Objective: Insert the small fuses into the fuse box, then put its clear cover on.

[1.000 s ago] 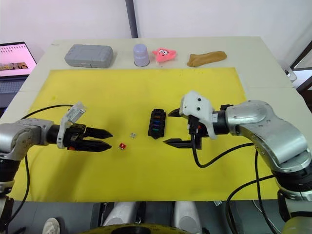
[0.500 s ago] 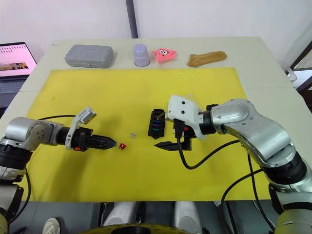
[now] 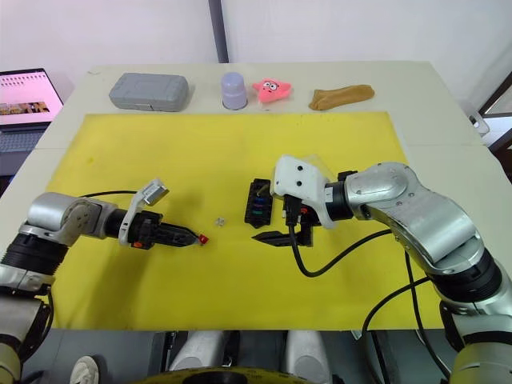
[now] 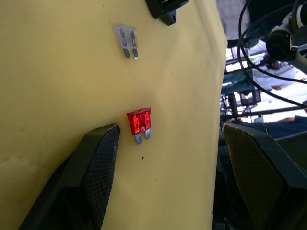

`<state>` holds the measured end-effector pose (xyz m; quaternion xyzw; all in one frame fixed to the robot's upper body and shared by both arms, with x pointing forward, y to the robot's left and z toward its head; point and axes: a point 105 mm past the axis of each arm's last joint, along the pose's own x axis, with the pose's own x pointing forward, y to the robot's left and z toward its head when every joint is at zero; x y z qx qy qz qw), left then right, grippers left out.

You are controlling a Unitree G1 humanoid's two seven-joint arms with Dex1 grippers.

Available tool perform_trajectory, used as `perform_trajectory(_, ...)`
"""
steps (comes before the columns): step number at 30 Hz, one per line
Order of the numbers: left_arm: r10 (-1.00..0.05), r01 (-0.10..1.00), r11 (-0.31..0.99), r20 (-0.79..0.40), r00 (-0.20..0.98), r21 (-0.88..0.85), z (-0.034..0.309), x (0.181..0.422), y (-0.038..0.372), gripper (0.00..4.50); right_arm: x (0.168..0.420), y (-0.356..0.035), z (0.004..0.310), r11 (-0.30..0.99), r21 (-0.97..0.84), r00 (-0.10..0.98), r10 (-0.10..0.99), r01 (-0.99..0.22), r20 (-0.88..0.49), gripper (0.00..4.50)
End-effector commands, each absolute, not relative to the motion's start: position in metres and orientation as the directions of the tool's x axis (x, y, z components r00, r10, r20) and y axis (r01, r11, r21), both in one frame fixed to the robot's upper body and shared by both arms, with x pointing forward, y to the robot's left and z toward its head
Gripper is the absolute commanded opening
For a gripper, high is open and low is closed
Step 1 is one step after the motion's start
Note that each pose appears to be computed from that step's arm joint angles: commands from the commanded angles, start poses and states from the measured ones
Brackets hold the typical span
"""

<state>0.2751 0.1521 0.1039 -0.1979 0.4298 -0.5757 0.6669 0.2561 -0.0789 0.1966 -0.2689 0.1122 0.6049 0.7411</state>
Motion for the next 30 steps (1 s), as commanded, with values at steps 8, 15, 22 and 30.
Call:
perform_trajectory(8,-0.934,0.587,0.236,-0.348,-0.084,-0.774,0.090,0.272,0.141,3.65,0.253,-0.076,0.208,0.118,-0.325,0.269,0.840,-0.938,-0.471,4.50)
perform_trajectory(15,-0.924,0.584,0.277,-0.378,-0.056,-0.763,0.082,0.275,0.149,2.32,0.255,-0.075,0.207,0.120,-0.329,0.273,0.839,-0.937,-0.471,4.50)
perform_trajectory(22,-0.921,0.588,0.286,-0.386,-0.049,-0.757,0.080,0.275,0.153,0.85,0.256,-0.073,0.208,0.116,-0.337,0.272,0.842,-0.934,-0.465,4.50)
perform_trajectory(30,-0.918,0.590,0.297,-0.394,-0.040,-0.751,0.079,0.274,0.156,0.17,0.257,-0.071,0.208,0.113,-0.342,0.272,0.844,-0.933,-0.461,4.50)
